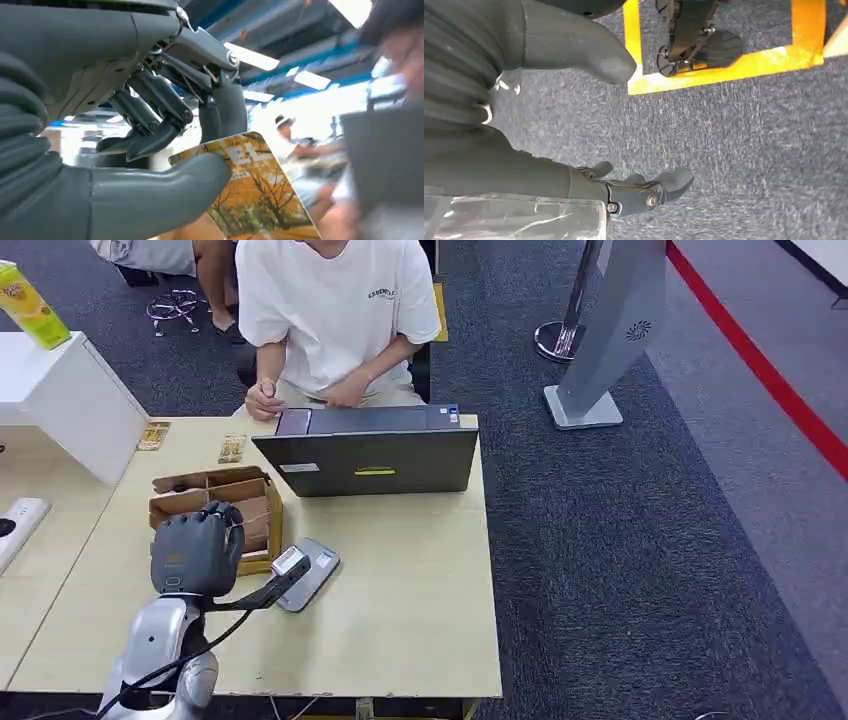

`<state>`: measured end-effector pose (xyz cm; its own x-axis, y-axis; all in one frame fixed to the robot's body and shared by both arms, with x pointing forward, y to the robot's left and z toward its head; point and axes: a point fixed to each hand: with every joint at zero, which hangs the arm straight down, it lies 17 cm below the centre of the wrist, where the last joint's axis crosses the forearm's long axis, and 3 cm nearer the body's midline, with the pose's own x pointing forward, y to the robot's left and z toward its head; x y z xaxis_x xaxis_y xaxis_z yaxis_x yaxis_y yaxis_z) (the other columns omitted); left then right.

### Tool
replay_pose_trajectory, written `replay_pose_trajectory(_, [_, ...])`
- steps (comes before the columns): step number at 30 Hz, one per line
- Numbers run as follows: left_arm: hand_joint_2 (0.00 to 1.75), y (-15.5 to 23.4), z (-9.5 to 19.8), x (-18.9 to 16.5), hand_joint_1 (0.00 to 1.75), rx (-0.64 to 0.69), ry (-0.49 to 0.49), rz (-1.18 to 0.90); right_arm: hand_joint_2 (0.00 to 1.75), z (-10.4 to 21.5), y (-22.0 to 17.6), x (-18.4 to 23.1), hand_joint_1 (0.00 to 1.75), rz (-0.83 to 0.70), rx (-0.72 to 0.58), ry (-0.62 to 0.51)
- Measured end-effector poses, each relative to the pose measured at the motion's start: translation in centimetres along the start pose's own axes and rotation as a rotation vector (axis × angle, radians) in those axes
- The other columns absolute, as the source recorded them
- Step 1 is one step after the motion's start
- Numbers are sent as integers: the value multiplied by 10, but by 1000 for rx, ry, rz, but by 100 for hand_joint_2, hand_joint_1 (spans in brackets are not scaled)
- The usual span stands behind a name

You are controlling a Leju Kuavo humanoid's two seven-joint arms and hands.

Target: Pass the card to the sensor for recognition and then transmit it.

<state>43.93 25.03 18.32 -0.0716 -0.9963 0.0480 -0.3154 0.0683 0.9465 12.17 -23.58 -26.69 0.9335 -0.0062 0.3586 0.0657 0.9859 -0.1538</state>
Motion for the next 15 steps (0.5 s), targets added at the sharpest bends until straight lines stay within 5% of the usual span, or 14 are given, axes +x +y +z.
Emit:
replay_pose_trajectory(7, [175, 137, -8, 76, 175, 274, -161, 105, 175, -1, -6, -2, 0, -89, -29, 12])
replay_pose_trajectory(15, [175, 181, -7, 72, 175, 353, -186, 151, 175, -1, -8, -3, 0, -132, -42, 25])
